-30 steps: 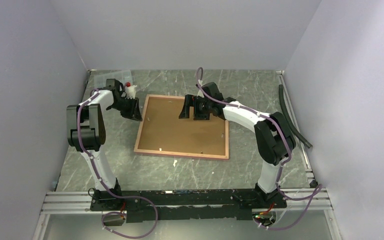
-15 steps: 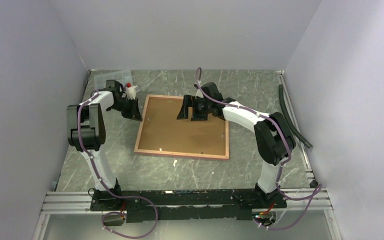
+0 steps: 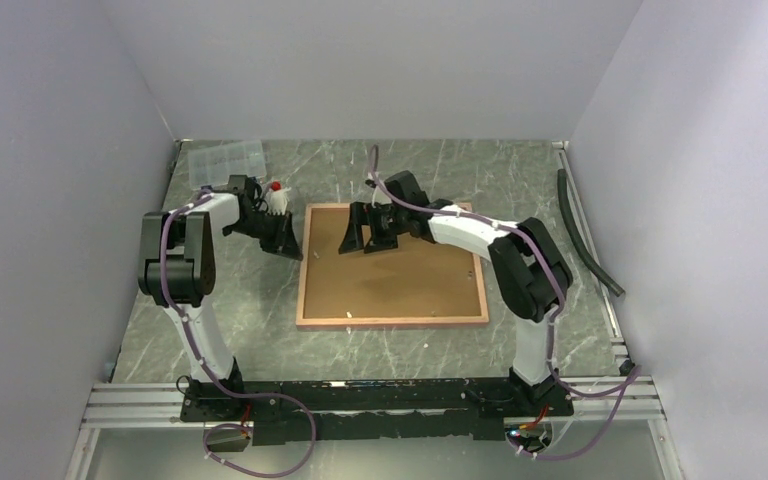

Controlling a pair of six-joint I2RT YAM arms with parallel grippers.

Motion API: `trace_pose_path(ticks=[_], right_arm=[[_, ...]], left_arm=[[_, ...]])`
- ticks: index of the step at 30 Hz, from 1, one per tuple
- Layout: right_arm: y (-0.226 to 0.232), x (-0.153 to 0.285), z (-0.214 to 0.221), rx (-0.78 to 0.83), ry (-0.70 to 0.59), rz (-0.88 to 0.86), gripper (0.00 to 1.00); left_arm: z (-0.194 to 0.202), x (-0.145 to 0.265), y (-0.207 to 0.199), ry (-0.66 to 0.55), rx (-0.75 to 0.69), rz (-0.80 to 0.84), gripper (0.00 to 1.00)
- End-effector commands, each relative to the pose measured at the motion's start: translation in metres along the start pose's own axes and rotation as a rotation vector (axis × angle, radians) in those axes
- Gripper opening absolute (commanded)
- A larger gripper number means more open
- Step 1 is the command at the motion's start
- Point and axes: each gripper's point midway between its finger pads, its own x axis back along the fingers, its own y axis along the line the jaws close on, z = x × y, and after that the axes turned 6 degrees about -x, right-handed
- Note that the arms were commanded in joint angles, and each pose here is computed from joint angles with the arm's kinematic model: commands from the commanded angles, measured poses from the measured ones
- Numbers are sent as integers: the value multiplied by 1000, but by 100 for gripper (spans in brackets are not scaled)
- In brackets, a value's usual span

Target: Put the photo into the frame

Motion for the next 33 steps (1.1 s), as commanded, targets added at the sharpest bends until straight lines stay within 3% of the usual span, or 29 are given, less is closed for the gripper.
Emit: trace_pose_path(ticks=[1,16,33], right_arm=[[33,-22,-11,112,-5,-103,89],[37,-84,-12,135,29,-158,84],[36,-112,8,120,74,-194,74]], left_arm=[[35,-9,-20,112,41,49,9],[44,-18,-8,139,79,18,8],[42,-20,-4,143,93,10,7]])
